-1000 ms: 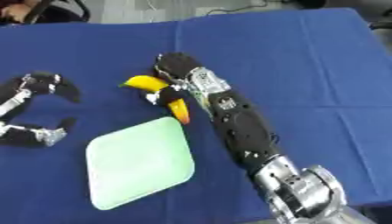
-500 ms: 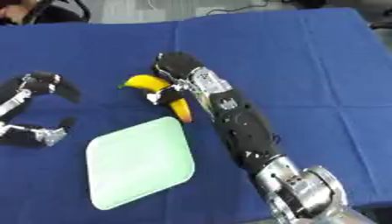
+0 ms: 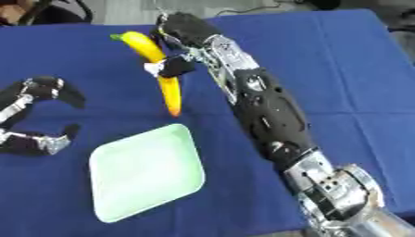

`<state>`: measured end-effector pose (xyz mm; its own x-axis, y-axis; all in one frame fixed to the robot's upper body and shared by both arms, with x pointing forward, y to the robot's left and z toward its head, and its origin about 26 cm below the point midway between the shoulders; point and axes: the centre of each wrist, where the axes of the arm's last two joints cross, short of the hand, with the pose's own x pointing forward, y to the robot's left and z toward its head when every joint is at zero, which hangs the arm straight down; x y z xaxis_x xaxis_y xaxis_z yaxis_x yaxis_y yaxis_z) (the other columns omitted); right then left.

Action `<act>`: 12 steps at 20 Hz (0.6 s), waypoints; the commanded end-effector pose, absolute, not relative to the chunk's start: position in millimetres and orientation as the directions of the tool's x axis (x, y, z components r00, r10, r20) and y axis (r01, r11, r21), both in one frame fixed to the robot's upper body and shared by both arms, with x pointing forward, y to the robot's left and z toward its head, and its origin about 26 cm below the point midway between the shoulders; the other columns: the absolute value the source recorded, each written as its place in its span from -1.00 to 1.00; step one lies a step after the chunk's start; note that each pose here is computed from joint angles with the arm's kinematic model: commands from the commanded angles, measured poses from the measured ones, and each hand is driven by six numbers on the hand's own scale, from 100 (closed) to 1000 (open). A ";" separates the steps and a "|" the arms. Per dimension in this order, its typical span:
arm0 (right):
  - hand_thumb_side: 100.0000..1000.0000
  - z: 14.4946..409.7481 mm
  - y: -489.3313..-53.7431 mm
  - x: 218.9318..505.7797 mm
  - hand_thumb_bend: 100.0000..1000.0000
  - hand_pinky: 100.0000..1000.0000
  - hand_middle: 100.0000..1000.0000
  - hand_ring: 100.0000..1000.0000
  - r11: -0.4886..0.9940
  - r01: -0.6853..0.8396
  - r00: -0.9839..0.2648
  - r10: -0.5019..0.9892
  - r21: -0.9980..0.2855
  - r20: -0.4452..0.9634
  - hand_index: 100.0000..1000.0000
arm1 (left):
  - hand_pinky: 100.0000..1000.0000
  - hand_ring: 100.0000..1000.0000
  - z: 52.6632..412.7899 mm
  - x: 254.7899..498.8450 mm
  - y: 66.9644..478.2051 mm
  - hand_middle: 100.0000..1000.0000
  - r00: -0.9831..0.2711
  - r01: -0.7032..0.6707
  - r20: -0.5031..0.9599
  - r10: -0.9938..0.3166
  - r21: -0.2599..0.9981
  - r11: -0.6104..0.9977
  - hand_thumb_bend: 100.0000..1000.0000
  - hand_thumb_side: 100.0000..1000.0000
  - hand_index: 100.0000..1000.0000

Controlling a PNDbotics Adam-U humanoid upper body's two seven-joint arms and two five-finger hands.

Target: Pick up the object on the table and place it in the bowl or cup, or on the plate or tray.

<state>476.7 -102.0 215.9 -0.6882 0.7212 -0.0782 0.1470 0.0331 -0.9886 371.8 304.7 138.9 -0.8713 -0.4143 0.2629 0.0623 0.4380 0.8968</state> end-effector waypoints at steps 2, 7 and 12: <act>0.29 234.9 -102.6 475.2 -1.00 -1.00 -0.53 -0.61 0.033 0.183 -0.694 0.712 -0.982 -0.105 -0.22 | 0.03 0.12 150.4 372.0 307.3 0.12 -0.933 0.038 0.139 -0.331 0.955 0.294 -1.00 -0.63 0.27; 0.26 232.7 -103.6 474.4 -1.00 -1.00 -0.53 -0.61 0.019 0.172 -0.710 0.696 -0.985 -0.110 -0.22 | 0.03 0.13 150.2 371.9 307.6 0.12 -0.933 0.038 0.139 -0.331 0.955 0.293 -1.00 -0.63 0.28; 0.18 228.7 -116.1 468.2 -1.00 -1.00 -0.52 -0.62 -0.018 0.131 -0.777 0.619 -0.991 -0.114 -0.21 | 0.03 0.13 150.5 371.6 308.6 0.12 -0.933 0.036 0.136 -0.334 0.956 0.291 -1.00 -0.63 0.28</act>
<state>470.4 -111.3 213.5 -0.7615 0.6427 -0.0840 0.0993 -0.0124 -0.9950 371.8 304.8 139.0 -0.8713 -0.4146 0.2627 0.0621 0.4378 0.8969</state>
